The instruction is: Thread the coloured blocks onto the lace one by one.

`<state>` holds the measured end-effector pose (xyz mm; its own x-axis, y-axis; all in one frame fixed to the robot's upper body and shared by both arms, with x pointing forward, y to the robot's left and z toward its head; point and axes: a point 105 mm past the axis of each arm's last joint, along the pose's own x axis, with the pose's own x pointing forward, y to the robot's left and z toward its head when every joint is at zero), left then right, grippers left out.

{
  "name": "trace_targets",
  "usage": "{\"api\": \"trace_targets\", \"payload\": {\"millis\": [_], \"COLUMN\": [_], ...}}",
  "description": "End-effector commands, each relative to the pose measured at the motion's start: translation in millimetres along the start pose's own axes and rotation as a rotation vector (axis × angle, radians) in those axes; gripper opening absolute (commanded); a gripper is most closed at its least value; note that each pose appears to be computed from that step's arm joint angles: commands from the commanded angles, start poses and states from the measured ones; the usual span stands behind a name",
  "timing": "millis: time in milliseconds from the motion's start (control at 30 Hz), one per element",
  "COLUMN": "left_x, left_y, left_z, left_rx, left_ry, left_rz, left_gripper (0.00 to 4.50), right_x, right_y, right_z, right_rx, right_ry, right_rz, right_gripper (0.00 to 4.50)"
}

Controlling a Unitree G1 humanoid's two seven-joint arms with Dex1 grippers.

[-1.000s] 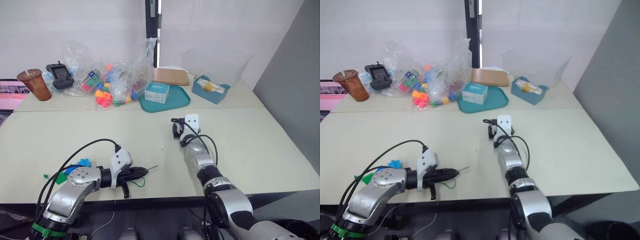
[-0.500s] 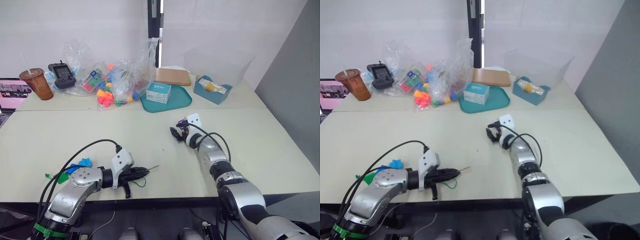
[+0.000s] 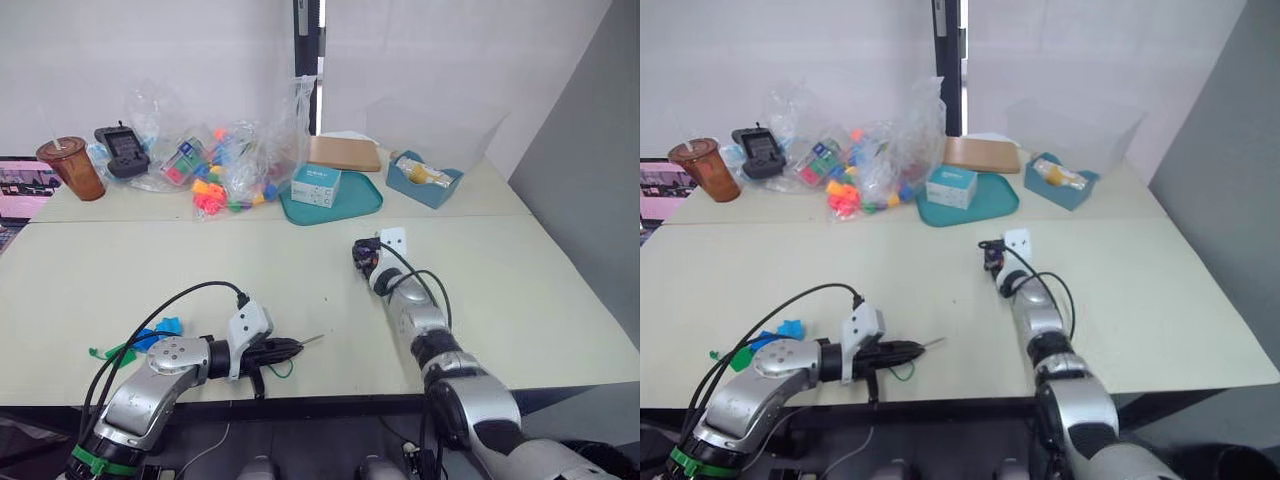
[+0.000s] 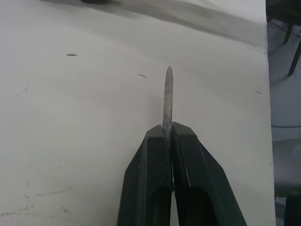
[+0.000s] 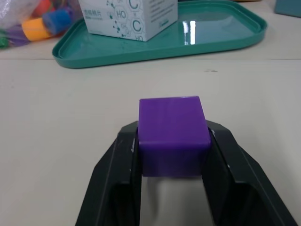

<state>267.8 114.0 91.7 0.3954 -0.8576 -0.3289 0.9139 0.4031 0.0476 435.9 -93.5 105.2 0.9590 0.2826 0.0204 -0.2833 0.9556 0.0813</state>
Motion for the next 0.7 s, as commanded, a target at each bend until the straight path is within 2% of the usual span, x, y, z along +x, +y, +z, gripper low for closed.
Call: {"api": "trace_targets", "payload": {"millis": [33, 167, 267, 333, 433, 667, 700], "left_x": [1, 1, -1, 0, 2, 3, 2], "left_y": [-3, 0, 3, 4, 3, 1, 0], "left_z": [11, 14, 14, 15, 15, 15, 15], "left_rx": [0.032, 0.035, 0.038, 0.041, 0.049, 0.056, 0.056], "left_ry": [-0.031, -0.035, -0.033, -0.032, -0.028, -0.022, -0.021], "left_rz": [-0.019, -0.021, -0.023, -0.033, -0.055, -0.074, -0.076], "left_gripper": [0.0, 0.0, 0.0, 0.0, 0.0, 0.0, 0.0], "right_x": [-29, -104, -144, -161, -175, -174, -175], "right_y": [10, 40, 55, 61, 68, 74, 71], "right_z": [-6, -5, -10, -21, -41, -56, -55], "right_rx": [0.02, -0.086, -0.121, -0.137, -0.133, -0.104, -0.09], "right_ry": [-0.003, -0.001, 0.059, 0.125, 0.223, 0.301, 0.297], "right_rz": [-0.031, -0.037, -0.006, 0.017, 0.058, 0.086, 0.065], "right_gripper": [1.17, 1.17, 1.17, 1.17, 1.17, 1.17, 1.67]}}
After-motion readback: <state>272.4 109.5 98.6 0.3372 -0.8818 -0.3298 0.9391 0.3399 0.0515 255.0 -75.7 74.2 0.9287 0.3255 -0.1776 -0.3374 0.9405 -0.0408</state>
